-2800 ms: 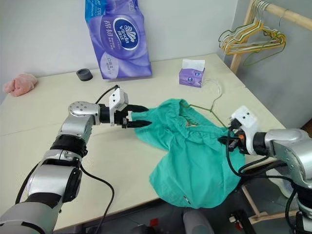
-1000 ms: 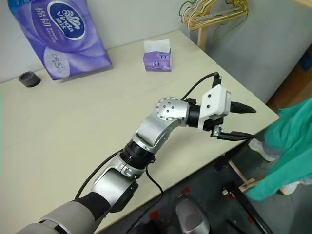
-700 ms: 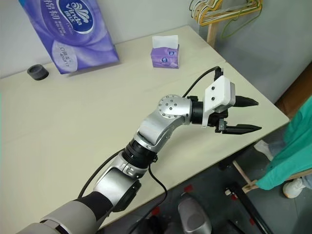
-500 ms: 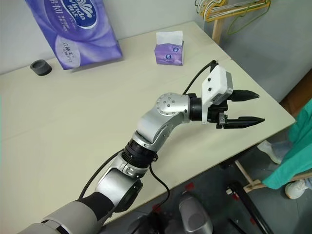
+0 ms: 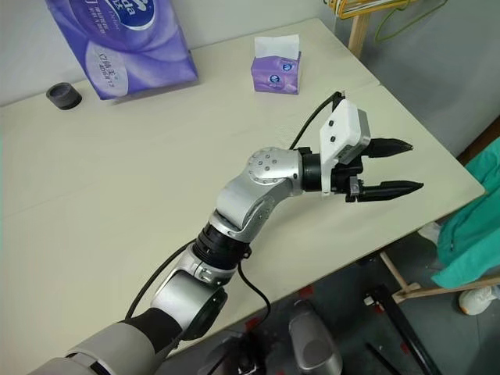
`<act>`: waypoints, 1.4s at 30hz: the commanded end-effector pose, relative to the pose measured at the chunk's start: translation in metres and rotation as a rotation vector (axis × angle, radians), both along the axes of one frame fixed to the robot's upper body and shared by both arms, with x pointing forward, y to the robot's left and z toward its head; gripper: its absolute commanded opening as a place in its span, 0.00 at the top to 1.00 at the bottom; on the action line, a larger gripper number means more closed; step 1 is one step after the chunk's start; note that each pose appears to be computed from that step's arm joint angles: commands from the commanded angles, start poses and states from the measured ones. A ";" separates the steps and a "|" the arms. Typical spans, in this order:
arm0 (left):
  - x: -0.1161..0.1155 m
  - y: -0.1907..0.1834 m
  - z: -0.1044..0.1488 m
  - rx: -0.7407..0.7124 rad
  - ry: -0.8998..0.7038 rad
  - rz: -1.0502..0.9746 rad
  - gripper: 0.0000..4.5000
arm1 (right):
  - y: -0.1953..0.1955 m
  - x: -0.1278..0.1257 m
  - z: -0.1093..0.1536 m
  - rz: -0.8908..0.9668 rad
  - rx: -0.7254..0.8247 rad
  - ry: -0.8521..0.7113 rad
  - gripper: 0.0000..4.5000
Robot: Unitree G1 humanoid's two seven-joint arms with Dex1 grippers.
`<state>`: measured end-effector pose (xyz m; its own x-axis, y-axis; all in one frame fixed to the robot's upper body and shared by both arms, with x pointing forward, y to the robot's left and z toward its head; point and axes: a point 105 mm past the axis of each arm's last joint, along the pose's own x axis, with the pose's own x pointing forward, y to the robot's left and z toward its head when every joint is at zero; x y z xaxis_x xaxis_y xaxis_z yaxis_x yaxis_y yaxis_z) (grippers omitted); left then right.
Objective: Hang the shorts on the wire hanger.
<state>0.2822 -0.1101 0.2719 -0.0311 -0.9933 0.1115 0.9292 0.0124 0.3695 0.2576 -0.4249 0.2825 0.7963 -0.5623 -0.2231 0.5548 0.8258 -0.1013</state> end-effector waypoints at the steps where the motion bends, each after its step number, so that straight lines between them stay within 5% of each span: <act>1: -0.018 -0.003 0.010 -0.018 -0.058 -0.068 0.28 | 0.006 -0.022 0.037 -0.034 -0.059 -0.134 1.00; 6: -0.026 -0.002 0.008 0.012 -0.063 -0.142 0.28 | 0.026 -0.038 0.040 0.015 -0.051 -0.159 1.00; 13: -0.028 -0.007 0.010 0.010 -0.065 -0.162 0.28 | -0.002 -0.060 0.044 -0.172 0.003 -0.212 1.00; 23: -0.026 -0.008 0.013 0.005 -0.091 -0.145 0.28 | -0.017 -0.035 0.017 -0.172 0.282 -0.147 1.00; 42: -0.019 0.003 0.033 -0.109 -0.060 -0.144 0.28 | -0.011 -0.010 -0.014 -0.083 0.332 -0.048 1.00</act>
<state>0.2734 -0.1049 0.2880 -0.1403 -0.9758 0.1676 0.9199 -0.0659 0.3866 0.2486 -0.4355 0.2736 0.7708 -0.5330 -0.3490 0.6166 0.7619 0.1982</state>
